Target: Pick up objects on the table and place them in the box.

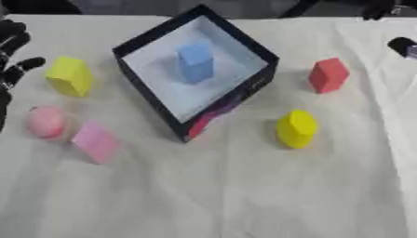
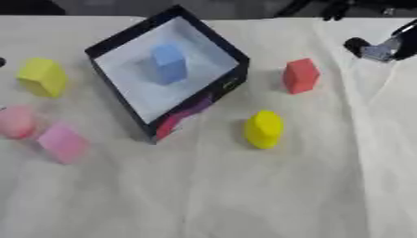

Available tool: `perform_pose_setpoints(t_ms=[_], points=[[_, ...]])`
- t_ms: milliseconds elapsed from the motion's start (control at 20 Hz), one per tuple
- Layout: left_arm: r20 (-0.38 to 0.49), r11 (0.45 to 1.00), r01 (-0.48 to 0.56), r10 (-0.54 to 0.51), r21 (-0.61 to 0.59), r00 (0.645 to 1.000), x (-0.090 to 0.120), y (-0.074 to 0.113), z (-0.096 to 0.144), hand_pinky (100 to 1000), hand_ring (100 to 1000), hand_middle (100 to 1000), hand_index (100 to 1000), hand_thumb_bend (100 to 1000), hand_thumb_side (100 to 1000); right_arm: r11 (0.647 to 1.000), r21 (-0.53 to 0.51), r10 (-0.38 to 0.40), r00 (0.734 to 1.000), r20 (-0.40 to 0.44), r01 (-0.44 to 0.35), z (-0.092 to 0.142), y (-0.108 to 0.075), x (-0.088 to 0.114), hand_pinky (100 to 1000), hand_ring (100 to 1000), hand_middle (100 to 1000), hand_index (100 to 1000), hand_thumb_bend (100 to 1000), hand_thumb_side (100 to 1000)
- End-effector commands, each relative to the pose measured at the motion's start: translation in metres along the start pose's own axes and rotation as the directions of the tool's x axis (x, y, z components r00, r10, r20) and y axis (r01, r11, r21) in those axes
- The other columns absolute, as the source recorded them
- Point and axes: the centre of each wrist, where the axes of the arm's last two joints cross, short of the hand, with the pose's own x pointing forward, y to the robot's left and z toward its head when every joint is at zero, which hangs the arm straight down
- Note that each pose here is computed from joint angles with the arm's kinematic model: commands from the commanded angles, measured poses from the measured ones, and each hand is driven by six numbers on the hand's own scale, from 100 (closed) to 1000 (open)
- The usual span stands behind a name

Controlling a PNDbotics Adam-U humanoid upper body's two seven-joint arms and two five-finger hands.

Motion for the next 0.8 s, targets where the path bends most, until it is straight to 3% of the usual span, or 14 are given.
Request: perform_pose_setpoints(t_ms=[50, 400, 800], points=[[0.019, 0.999, 0.033, -0.032, -0.017, 0.999, 0.008, 0.002, -0.002, 798, 959, 828, 819, 108, 799, 0.970, 0.187, 0.130, 0.980, 0.152, -0.158, -0.004, -0.008, -0.002, 881, 809, 810, 913, 100, 364], [0.018, 0.999, 0.033, -0.033, -0.027, 0.999, 0.008, 0.001, -0.003, 799, 961, 829, 819, 106, 799, 0.985, 0.132, 0.088, 0.980, 0.177, -0.113, -0.023, -0.004, 0.017, 878, 797, 803, 910, 100, 293], [0.021, 0.999, 0.034, -0.033, -0.035, 0.999, 0.008, 0.000, -0.003, 800, 964, 830, 818, 104, 798, 0.984, 0.144, 0.078, 0.981, 0.176, -0.105, -0.040, 0.003, 0.044, 879, 802, 809, 909, 100, 323]])
